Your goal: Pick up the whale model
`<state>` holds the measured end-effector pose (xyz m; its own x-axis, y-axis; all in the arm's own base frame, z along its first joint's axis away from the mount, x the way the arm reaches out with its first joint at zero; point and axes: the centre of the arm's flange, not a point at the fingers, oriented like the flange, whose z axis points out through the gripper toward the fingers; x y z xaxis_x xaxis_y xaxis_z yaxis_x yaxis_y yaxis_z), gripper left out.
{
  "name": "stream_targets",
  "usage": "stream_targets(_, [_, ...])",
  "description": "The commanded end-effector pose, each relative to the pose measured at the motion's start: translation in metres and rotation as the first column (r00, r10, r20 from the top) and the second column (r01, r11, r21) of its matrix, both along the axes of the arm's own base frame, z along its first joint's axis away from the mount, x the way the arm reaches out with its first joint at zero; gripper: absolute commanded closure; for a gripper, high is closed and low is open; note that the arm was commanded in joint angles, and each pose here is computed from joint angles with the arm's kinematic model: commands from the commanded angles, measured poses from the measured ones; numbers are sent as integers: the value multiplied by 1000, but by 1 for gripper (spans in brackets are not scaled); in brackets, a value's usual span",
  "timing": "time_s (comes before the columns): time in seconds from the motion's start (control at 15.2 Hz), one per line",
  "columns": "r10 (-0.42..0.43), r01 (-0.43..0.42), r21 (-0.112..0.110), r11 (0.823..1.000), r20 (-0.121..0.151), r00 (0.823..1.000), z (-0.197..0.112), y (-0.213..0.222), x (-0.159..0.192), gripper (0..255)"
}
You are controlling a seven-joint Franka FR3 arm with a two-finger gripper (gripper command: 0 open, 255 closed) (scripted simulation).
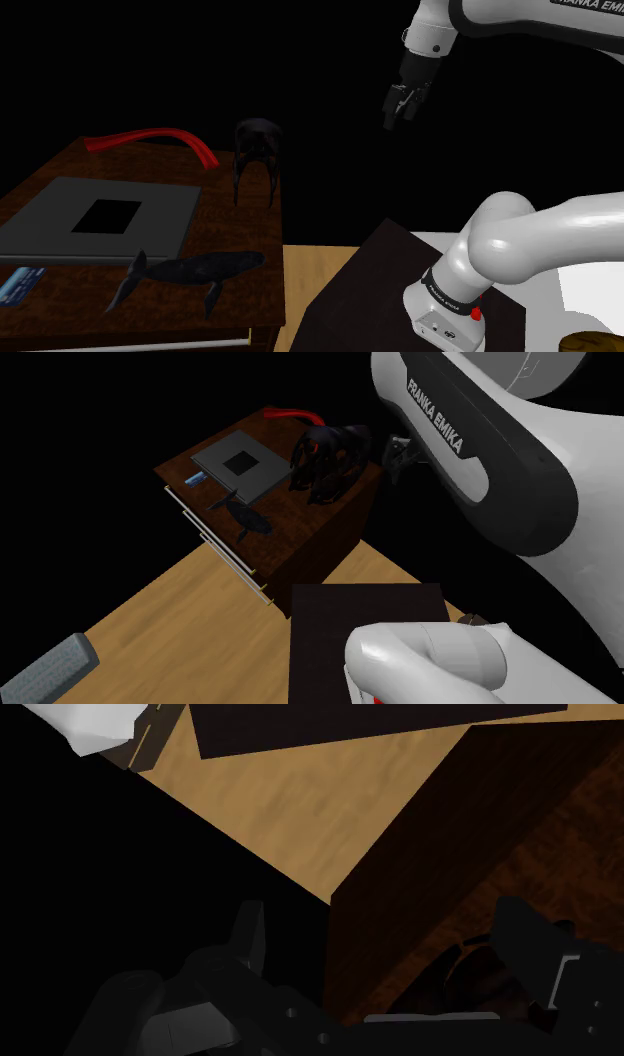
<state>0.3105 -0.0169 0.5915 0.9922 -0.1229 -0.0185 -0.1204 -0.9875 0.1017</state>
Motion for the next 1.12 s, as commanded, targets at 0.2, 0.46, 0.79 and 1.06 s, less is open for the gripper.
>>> stream_targets(0.2, [53, -53, 7, 999, -12, 999, -20, 23, 25, 0])
stream_targets(0.46, [123, -123, 18, 992, -27, 992, -46, 57, 57, 0])
stream_targets(0.79, [211, -209, 33, 977, -44, 977, -79, 102, 92, 0])
stream_targets(1.06, [280, -277, 45, 960, -58, 958, -106, 141, 117, 0])
